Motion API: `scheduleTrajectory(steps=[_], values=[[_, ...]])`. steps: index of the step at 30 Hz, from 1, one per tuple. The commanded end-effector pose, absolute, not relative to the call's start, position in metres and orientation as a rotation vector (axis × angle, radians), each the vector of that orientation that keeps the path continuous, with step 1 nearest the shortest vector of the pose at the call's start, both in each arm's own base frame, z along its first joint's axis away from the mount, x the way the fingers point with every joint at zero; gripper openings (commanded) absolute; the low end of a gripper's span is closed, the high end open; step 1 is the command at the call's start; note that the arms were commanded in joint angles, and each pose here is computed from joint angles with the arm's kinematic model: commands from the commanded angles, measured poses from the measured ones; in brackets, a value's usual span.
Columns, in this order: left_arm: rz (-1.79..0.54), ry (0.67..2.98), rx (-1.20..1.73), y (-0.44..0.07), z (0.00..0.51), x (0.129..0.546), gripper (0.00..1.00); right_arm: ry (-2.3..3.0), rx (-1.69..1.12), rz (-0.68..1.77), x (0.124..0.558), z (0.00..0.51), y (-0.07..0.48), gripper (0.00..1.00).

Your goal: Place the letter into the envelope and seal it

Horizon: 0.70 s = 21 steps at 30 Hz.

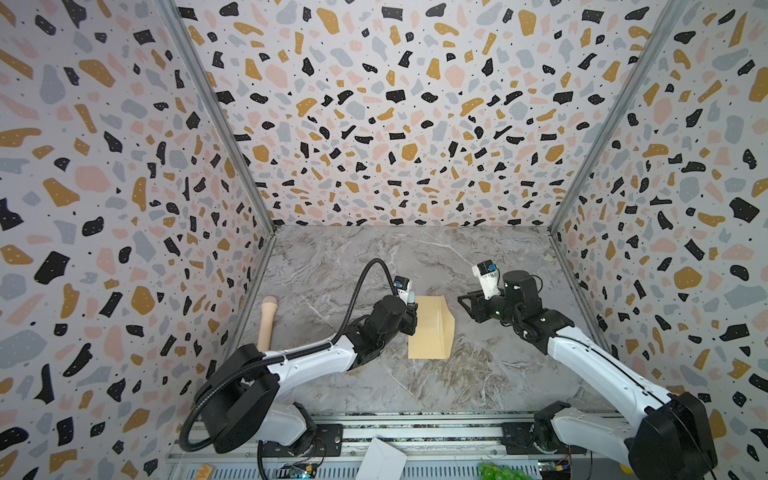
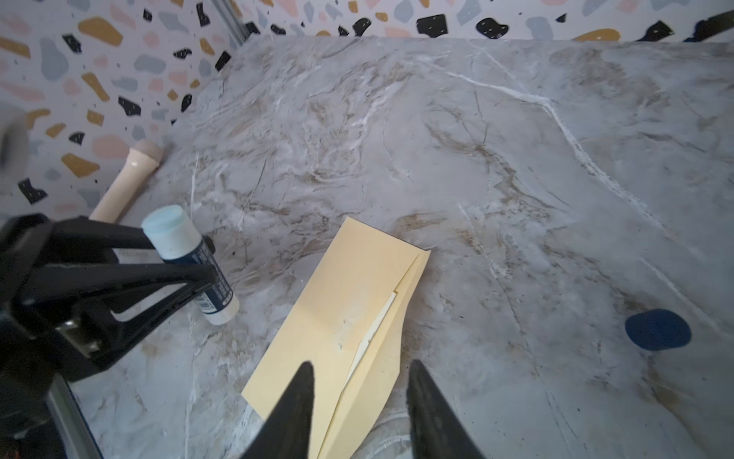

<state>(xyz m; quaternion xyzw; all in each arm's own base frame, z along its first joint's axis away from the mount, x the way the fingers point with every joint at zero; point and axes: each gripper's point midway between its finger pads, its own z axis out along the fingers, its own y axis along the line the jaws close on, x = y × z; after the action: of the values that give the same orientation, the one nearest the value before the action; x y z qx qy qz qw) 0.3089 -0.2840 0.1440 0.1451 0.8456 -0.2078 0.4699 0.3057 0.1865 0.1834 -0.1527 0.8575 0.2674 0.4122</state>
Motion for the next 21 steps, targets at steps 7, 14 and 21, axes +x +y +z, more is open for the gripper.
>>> scheduleTrajectory(steps=[7, 14, 21], values=[[-0.550, 2.088, 0.320, -0.293, 0.115, 0.317, 0.00, 2.297, -0.077, 0.868, 0.313, 0.124, 0.175, 0.08], [-0.547, 2.142, 0.325, -0.294, 0.084, 0.315, 0.00, 2.387, -0.059, 0.979, 0.307, 0.087, 0.194, 0.01], [-0.536, 2.181, 0.324, -0.293, 0.063, 0.313, 0.00, 2.439, -0.072, 1.002, 0.302, 0.069, 0.209, 0.00]])
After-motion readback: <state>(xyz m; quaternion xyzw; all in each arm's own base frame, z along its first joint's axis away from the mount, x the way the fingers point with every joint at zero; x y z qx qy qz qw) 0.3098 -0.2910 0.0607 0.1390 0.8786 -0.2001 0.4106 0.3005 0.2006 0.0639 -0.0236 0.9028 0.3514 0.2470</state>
